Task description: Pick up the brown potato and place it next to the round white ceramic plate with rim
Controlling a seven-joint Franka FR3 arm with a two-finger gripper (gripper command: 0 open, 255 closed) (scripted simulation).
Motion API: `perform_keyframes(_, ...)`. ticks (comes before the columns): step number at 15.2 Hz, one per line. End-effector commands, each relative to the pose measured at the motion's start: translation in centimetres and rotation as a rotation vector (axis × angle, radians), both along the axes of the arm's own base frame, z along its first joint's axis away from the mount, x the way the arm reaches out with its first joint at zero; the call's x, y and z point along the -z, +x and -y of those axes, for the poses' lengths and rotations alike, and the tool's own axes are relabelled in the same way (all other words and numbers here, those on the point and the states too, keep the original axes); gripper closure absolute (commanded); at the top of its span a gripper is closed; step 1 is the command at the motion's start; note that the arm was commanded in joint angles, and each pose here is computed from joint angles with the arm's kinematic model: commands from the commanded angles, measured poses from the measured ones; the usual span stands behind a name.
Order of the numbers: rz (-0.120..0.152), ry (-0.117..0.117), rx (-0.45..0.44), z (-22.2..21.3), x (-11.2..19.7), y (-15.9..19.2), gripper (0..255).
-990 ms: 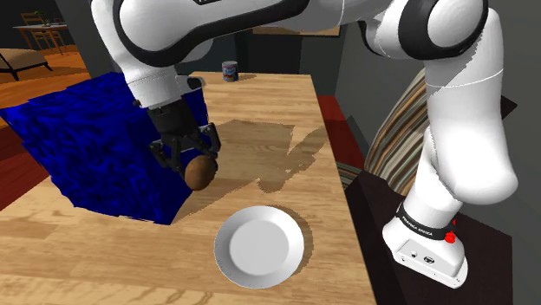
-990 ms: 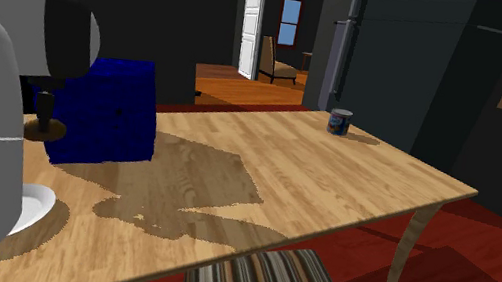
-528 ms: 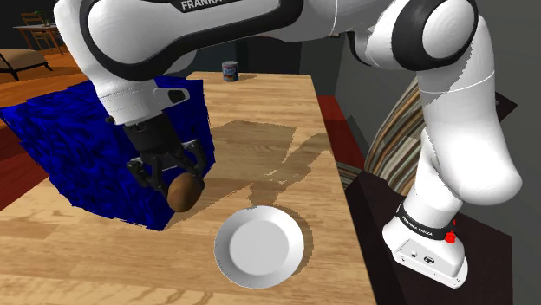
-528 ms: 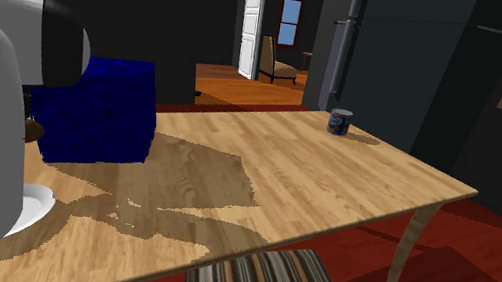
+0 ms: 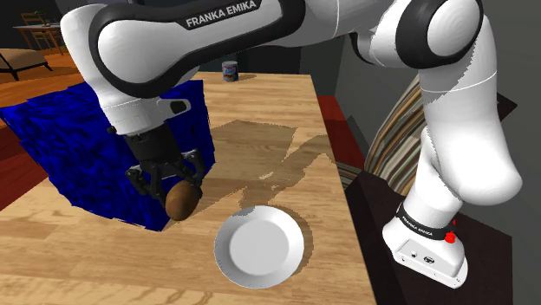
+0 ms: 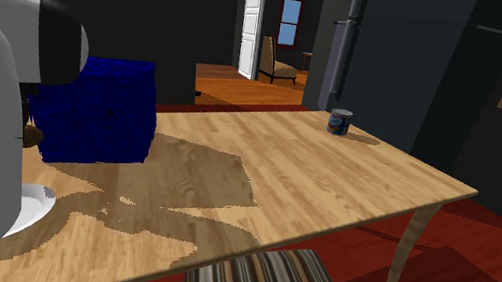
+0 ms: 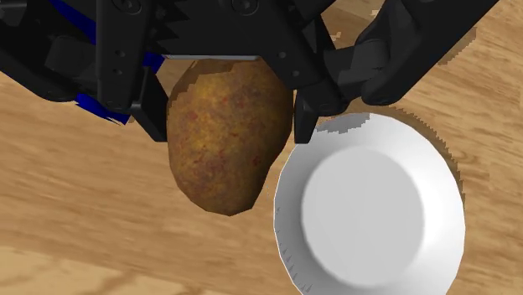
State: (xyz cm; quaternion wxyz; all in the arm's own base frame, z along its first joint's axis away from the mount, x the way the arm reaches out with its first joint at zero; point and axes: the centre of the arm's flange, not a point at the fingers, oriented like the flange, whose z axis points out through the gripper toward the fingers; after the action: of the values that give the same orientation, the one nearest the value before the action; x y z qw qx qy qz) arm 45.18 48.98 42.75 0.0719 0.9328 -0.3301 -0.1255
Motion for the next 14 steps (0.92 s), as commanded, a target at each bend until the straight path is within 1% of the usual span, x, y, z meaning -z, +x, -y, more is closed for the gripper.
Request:
perform_keyframes(1, -0.026, -0.017, 0.011, 0.0, 4.3, 0.5, 255)
perform_keyframes(11, -0.026, -0.017, 0.011, 0.0, 9.6, 0.5, 255)
perform_keyframes(14, -0.026, -0.017, 0.011, 0.0, 9.6, 0.5, 255)
